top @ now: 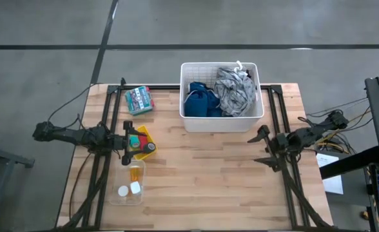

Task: Pick & place medical supplies in basket/bin
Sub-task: Return to Home Position

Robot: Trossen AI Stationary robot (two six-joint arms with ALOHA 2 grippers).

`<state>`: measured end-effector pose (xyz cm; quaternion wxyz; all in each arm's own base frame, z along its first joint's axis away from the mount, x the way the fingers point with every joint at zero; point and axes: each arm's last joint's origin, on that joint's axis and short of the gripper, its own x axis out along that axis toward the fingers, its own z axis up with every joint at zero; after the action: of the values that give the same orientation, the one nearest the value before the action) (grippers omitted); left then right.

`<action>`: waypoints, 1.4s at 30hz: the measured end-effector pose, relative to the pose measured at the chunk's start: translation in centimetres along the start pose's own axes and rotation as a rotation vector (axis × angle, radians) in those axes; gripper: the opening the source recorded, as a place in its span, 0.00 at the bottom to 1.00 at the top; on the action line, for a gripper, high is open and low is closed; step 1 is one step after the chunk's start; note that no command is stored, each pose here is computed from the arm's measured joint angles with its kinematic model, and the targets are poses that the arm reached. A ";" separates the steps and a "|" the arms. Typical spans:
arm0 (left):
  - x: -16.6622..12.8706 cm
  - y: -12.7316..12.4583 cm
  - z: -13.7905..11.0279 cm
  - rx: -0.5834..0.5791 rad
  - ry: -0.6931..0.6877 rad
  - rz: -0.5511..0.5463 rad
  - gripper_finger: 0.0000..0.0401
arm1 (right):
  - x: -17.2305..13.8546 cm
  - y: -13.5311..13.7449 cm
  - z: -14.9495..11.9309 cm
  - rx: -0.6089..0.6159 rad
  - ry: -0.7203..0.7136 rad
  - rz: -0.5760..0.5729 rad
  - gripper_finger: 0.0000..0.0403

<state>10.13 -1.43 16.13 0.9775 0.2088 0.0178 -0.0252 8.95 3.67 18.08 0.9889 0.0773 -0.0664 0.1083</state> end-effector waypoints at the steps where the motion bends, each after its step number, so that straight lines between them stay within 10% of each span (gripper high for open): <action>1: 0.0 0.0 0.0 0.000 0.000 0.000 0.77 | 0.0 0.0 -0.1 -0.012 0.011 -0.001 0.94; 42: 0.0 0.0 0.0 0.000 0.000 0.000 0.77 | -0.1 -0.1 -1.1 -0.161 0.116 -0.006 0.94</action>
<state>10.13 -1.44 16.12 0.9775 0.2088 0.0179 -0.0252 9.05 3.71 16.94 0.9944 -0.0087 -0.0171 0.1037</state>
